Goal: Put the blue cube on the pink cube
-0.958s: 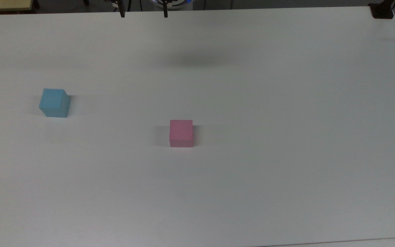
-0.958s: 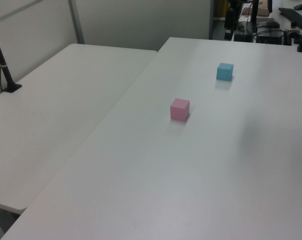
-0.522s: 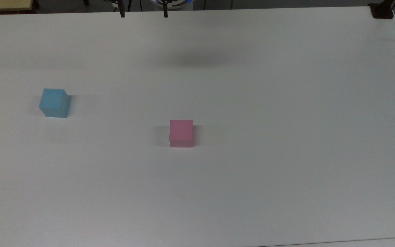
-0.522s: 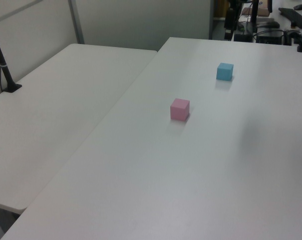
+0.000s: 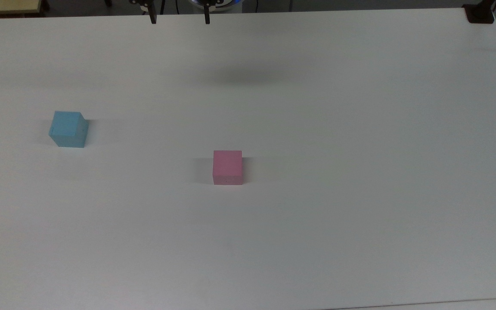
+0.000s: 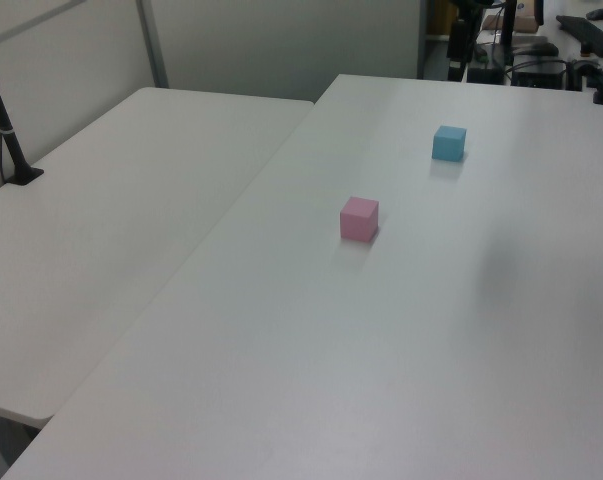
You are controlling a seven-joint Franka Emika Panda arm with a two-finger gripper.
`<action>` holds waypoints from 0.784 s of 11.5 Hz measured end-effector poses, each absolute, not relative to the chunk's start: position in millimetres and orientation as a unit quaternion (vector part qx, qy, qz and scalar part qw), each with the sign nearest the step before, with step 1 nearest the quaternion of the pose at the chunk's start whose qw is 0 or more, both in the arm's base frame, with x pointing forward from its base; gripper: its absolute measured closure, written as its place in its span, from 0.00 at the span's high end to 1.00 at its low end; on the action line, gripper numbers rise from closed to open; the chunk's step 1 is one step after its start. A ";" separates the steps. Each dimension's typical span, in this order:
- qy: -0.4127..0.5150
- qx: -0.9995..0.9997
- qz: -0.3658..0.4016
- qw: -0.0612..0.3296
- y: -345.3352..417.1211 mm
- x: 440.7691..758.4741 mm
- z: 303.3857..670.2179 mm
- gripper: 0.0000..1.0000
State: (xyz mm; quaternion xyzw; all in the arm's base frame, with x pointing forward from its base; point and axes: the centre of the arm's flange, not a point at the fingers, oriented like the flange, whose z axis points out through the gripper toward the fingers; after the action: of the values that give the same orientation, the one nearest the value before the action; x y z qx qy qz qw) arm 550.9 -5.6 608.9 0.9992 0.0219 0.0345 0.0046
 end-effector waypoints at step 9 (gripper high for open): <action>0.062 0.997 0.024 0.040 -126.5 548.0 595.4 1.00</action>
State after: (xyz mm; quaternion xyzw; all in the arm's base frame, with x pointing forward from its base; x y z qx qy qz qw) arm 548.0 -126.5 595.4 0.9970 0.0625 0.0244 0.0397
